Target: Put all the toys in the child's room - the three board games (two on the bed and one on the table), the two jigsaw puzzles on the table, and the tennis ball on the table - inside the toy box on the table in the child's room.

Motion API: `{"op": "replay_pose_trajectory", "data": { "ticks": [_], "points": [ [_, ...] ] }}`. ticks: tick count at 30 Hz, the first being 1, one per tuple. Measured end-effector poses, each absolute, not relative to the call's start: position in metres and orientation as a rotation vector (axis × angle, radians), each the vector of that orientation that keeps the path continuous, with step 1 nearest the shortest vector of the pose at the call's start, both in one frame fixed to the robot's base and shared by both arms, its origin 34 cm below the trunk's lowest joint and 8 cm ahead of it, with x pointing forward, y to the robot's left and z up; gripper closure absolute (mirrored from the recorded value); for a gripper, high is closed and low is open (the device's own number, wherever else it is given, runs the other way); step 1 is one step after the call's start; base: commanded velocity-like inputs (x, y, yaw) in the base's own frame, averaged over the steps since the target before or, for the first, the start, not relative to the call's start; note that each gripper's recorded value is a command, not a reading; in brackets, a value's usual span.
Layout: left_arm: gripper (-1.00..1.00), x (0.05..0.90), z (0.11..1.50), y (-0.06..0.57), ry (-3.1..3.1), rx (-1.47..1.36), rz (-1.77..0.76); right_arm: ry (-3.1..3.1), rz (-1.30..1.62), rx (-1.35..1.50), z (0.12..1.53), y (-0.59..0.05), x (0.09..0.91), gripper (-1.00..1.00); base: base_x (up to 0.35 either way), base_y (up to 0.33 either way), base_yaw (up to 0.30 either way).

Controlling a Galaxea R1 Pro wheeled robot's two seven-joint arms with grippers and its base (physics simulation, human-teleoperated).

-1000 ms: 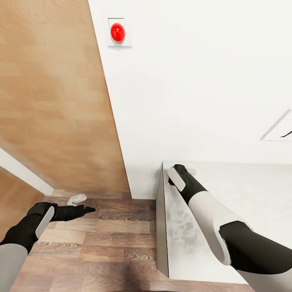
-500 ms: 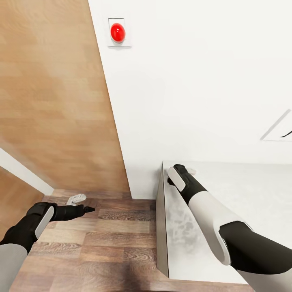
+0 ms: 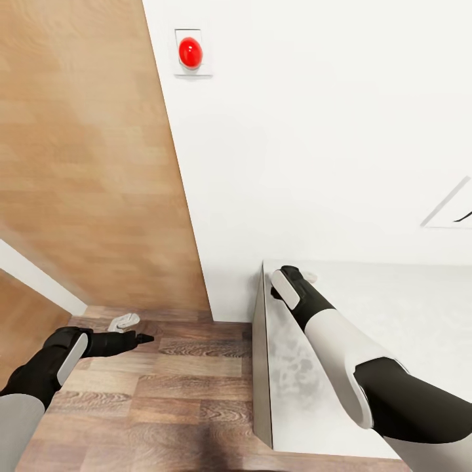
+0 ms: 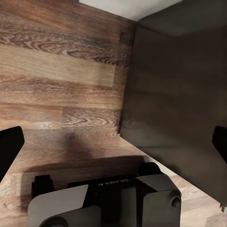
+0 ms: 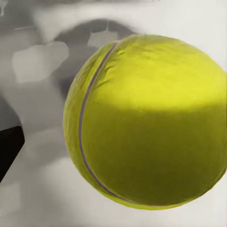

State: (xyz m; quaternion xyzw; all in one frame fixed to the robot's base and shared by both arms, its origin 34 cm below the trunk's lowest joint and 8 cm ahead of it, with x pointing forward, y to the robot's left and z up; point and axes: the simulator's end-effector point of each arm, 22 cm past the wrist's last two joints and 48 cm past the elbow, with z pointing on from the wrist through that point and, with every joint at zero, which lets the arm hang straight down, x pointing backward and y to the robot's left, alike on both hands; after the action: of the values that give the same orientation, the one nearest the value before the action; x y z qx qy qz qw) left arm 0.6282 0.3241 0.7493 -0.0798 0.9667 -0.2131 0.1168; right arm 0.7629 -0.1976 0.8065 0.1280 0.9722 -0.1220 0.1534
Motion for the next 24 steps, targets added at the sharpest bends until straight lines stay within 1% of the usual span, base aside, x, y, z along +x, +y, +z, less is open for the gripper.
{"op": "replay_pose_trajectory", "data": {
  "ticks": [3, 4, 24],
  "points": [
    [-1.00, 0.6281, 0.7493, 0.3238, 2.830, -0.234, -0.624, 2.787, -0.350, 0.368, 0.8066, -0.1979, 0.7630, -1.00, 0.043, 0.000, 0.000],
    [-1.00, 0.6282, 0.7492, 0.3235, 2.830, -0.234, -0.625, 2.787, -0.351, 0.367, 0.8065, -0.1982, 0.7631, 1.00, 0.019, 0.000, 0.000],
    [-1.00, 0.6281, 0.7494, 0.3238, 2.830, -0.234, -0.624, 2.787, -0.358, 0.358, 0.8070, -0.1994, 0.7633, 1.00, 0.002, 0.000, 0.000]
  ]
}}
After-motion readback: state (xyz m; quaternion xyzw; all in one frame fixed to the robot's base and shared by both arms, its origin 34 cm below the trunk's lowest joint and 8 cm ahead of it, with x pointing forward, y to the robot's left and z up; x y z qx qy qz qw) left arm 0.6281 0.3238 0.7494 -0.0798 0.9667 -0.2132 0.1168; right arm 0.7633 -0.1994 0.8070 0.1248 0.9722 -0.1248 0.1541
